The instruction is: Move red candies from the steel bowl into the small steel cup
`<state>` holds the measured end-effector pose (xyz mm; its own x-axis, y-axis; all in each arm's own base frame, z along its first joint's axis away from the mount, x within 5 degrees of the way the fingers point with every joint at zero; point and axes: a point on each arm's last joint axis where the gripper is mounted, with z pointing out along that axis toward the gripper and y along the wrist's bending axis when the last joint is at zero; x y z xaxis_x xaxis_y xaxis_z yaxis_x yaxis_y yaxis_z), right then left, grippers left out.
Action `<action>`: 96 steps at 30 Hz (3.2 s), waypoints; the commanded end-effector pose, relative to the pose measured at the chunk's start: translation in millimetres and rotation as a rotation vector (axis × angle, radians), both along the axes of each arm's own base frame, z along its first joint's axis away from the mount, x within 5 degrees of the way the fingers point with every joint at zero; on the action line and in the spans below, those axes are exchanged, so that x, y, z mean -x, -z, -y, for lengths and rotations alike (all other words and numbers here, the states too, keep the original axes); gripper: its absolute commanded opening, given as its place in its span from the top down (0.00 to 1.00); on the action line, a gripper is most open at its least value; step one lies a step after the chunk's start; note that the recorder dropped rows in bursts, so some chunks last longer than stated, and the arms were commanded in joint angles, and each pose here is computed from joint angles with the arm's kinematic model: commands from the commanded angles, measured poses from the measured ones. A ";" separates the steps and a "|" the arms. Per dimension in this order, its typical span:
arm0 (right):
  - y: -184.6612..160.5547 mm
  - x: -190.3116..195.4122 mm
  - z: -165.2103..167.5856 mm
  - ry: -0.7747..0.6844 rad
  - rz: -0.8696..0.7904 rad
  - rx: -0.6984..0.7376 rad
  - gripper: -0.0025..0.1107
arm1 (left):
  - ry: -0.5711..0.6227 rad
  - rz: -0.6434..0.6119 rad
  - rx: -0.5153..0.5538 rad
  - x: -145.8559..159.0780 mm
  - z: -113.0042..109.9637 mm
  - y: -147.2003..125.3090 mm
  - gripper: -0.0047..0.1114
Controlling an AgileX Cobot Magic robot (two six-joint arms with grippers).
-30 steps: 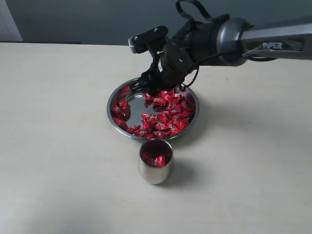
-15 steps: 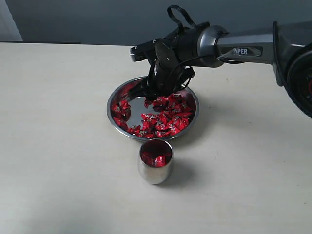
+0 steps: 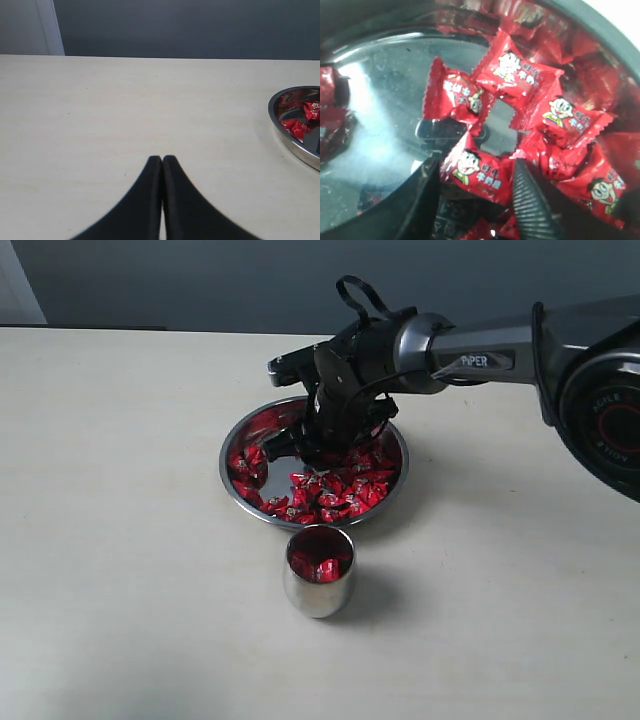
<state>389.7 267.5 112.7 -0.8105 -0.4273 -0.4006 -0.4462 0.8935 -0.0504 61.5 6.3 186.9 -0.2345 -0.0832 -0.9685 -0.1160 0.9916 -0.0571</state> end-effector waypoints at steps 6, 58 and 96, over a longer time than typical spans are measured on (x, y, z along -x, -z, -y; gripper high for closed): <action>-4.4 -4.1 1.0 -0.010 0.030 -0.008 0.87 | 0.005 0.007 0.001 0.2 0.3 0.3 0.96; -104.9 185.1 14.8 -0.188 -0.082 -0.185 0.87 | 0.005 0.007 0.001 0.2 0.3 0.3 0.96; -18.3 59.9 -17.3 -0.102 0.017 -0.131 0.58 | 0.005 0.007 0.001 0.2 0.3 0.3 0.96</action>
